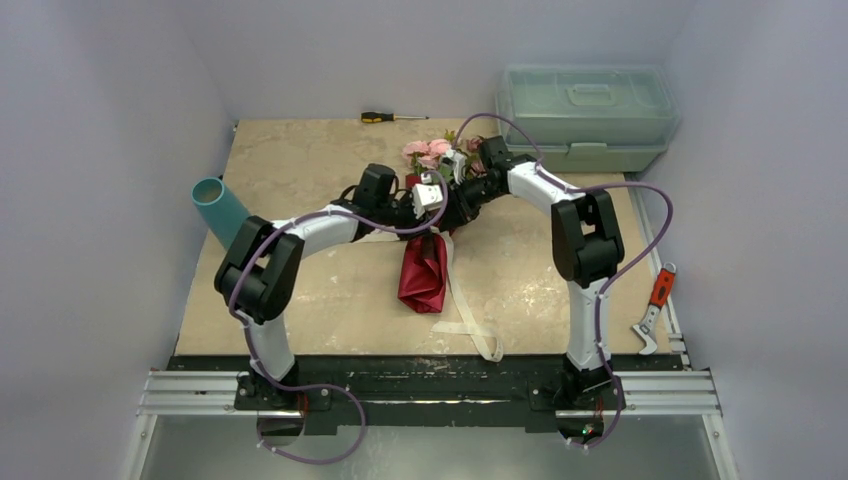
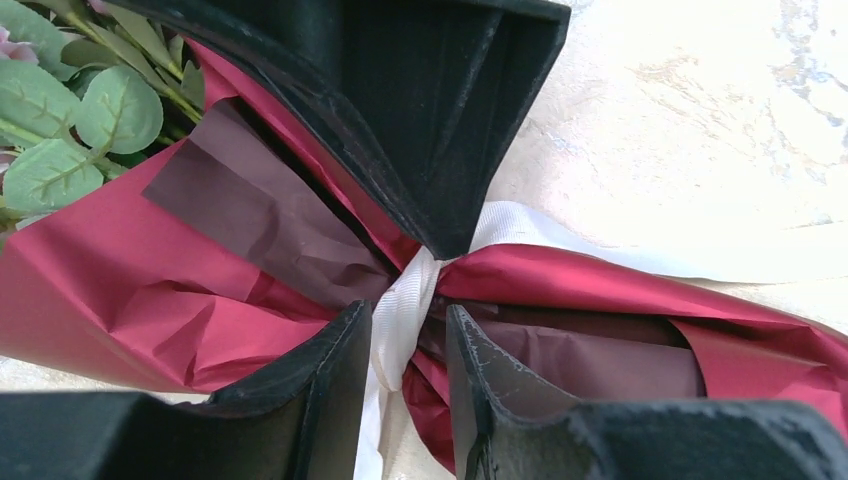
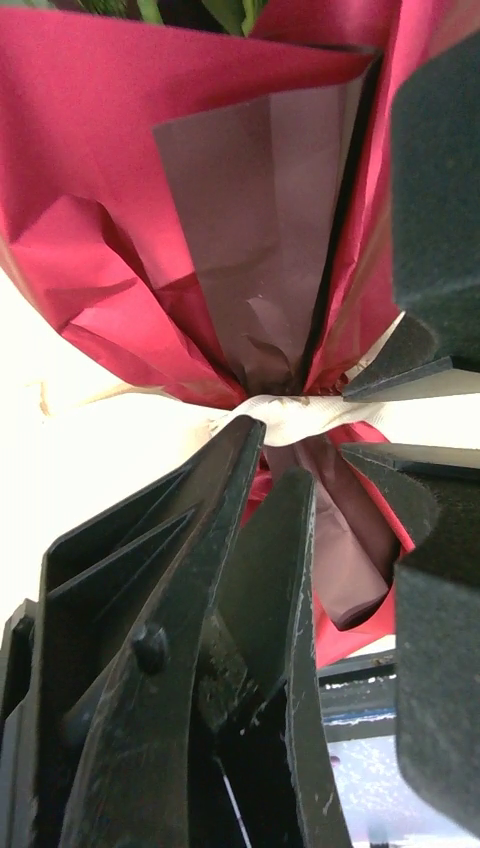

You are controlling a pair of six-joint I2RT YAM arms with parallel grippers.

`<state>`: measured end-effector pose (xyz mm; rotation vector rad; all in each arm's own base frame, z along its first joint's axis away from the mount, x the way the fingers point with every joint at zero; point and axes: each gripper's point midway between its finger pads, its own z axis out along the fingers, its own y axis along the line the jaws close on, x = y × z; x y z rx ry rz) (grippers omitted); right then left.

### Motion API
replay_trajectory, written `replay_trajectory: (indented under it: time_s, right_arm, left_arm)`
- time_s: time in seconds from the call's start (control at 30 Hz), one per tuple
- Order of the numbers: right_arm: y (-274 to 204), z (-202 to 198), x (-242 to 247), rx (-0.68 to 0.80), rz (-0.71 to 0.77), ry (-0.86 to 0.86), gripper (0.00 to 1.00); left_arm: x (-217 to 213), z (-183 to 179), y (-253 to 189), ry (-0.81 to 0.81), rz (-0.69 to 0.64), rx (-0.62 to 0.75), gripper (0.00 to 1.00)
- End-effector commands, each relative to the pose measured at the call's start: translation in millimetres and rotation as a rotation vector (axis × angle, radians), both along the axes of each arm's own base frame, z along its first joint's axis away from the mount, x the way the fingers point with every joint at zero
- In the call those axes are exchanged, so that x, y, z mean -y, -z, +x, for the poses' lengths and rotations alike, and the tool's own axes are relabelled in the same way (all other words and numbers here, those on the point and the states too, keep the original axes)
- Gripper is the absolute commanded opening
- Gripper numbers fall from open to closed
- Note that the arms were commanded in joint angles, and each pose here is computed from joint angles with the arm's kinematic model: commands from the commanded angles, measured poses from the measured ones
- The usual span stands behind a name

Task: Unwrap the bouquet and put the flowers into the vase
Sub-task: Untie the ribbon from the wrapping paper.

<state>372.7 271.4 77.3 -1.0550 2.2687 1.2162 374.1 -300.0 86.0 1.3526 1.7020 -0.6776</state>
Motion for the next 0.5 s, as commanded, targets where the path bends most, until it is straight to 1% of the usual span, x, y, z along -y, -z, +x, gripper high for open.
replay_trajectory:
  time_s: [0.0,0.07,0.13,0.17,0.27,0.37,0.43,0.47]
  right_arm:
    - [-10,16,-5,0.065,0.003,-0.008,0.25]
    - [-11,17,-6,0.064,0.009,-0.01,0.2]
    - [-12,16,-6,0.07,0.011,-0.016,0.16]
    - [-11,16,-5,0.07,0.01,-0.017,0.16]
    - [-8,12,-3,0.059,-0.001,-0.027,0.26]
    - [-3,10,0,0.054,-0.019,-0.028,0.28]
    - [3,12,1,0.055,-0.033,-0.014,0.31]
    - [5,14,1,0.058,-0.038,-0.009,0.31]
  left_arm:
    - [7,21,-13,-0.005,-0.011,0.08,0.32]
    - [8,24,-8,-0.018,-0.001,0.072,0.31]
    - [6,27,-4,-0.034,0.012,0.063,0.24]
    - [6,27,-3,-0.034,0.019,0.058,0.23]
    - [4,25,3,-0.029,0.037,0.049,0.26]
    - [2,22,7,-0.026,0.049,0.036,0.29]
    - [1,21,9,-0.03,0.052,0.032,0.29]
    - [1,21,9,-0.032,0.052,0.03,0.28]
